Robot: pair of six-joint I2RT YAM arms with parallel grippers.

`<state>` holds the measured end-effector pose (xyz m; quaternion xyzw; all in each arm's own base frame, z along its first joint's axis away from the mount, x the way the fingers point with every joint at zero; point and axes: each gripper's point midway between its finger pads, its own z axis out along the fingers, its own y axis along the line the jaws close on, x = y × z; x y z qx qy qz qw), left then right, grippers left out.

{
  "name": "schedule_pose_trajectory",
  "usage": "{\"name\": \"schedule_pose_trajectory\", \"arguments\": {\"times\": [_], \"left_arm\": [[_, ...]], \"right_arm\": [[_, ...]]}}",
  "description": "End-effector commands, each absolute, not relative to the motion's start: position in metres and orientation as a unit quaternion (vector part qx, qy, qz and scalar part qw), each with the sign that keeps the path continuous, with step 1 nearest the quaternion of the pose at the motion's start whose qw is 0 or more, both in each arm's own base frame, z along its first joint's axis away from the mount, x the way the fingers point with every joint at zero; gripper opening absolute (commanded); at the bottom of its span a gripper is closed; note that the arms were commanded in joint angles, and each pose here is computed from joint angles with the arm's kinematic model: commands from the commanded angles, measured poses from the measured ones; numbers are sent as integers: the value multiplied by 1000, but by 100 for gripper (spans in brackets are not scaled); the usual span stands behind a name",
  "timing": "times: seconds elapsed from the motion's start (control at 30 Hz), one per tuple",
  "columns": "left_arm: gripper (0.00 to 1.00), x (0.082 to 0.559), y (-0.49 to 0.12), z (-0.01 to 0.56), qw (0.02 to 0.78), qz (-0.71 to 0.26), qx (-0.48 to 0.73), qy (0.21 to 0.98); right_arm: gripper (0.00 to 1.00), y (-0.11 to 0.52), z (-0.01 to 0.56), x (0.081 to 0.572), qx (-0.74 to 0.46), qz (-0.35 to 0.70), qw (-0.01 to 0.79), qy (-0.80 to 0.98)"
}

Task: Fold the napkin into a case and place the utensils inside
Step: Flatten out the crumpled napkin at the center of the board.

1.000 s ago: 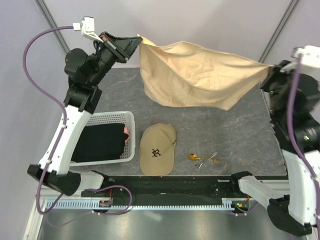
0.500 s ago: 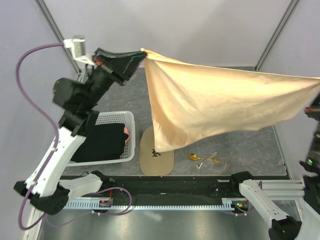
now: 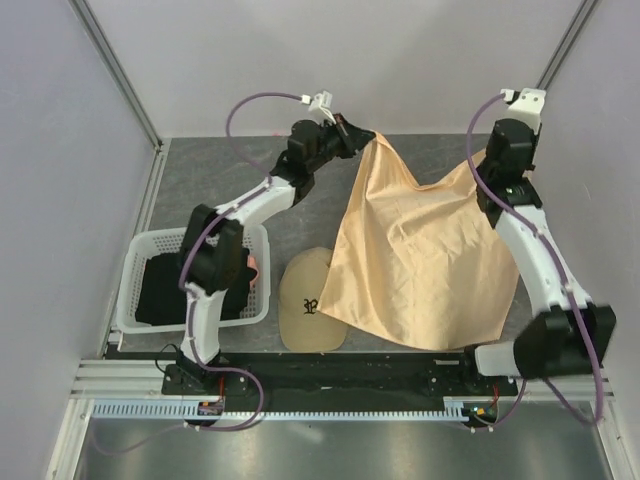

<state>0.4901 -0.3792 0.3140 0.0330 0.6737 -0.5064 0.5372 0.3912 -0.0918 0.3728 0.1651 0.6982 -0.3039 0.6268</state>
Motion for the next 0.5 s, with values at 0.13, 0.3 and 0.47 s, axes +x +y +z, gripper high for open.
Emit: {"name": "schedule_pose_trajectory", "arguments": {"times": [0.13,0.3,0.47], "left_arm": [[2,584,-408,260,551,-531,-37,643],[2,618,-390,230,559,-518,-94,640],[2,645,-374,200,559,-509,-136,640]], "right_arm": [[0,-156,289,499,173,-333,580,723],[0,-167,247,551,178,-320,564,740],[0,-171,216,587,191,-299,556,752]]}}
